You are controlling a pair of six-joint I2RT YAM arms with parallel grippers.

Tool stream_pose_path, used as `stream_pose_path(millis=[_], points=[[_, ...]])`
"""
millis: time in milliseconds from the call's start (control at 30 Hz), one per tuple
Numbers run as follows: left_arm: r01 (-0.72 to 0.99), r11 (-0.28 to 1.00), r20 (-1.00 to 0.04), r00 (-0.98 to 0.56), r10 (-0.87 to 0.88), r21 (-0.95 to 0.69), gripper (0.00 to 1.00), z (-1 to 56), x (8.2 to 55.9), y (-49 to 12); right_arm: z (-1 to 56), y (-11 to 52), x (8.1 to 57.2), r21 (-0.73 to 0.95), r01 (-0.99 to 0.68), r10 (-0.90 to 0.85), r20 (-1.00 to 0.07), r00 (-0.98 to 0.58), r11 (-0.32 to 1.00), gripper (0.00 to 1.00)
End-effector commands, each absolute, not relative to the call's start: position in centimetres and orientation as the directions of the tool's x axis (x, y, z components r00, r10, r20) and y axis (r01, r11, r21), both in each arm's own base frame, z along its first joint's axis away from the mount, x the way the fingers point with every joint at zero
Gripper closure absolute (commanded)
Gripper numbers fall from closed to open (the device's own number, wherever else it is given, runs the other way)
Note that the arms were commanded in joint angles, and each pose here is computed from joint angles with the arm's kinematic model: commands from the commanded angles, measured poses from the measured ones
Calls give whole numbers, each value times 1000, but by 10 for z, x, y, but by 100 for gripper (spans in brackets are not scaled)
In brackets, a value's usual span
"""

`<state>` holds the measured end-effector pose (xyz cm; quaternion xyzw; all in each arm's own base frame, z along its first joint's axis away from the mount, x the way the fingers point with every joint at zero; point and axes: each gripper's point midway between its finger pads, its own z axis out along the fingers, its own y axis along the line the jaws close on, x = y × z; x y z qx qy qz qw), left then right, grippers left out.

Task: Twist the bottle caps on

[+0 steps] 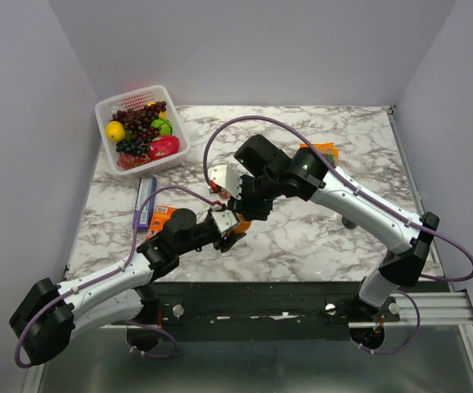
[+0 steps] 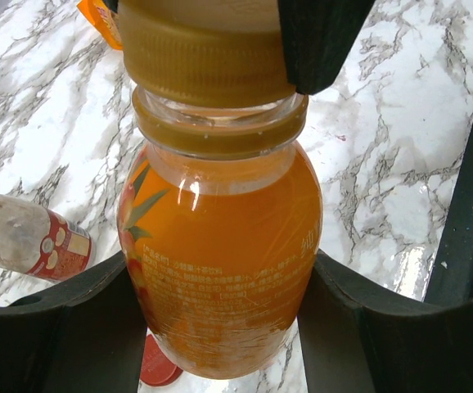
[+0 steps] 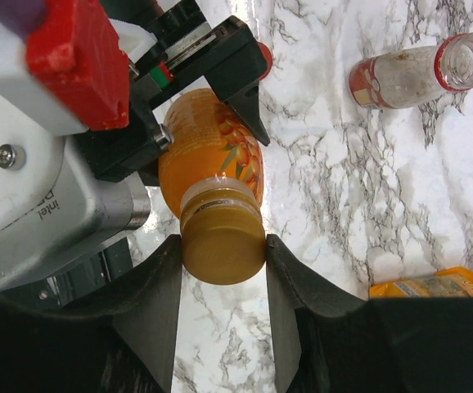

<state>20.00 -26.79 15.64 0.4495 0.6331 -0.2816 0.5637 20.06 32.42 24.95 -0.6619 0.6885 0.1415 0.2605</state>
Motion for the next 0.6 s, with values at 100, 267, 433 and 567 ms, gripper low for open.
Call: stream_pose_path(millis=[100,267,433,567], points=[[887,419,-980,159,120,195,100,202,199,-280,241,325,205,-145,-987,-861,-509,14,70,58],[866,481,-990,109,92,140,100,203,206,-274,234,320,203,-136,-988,-872,-490,-4,80,57],[863,489,-992,109,59,124,100,211,206,-274,225,315,197,-95,-988,-882,-466,-62,120,60],[862,484,-988,145,50,151,100,217,207,-276,219,317,187,-23,-990,-877,-466,-115,142,60]])
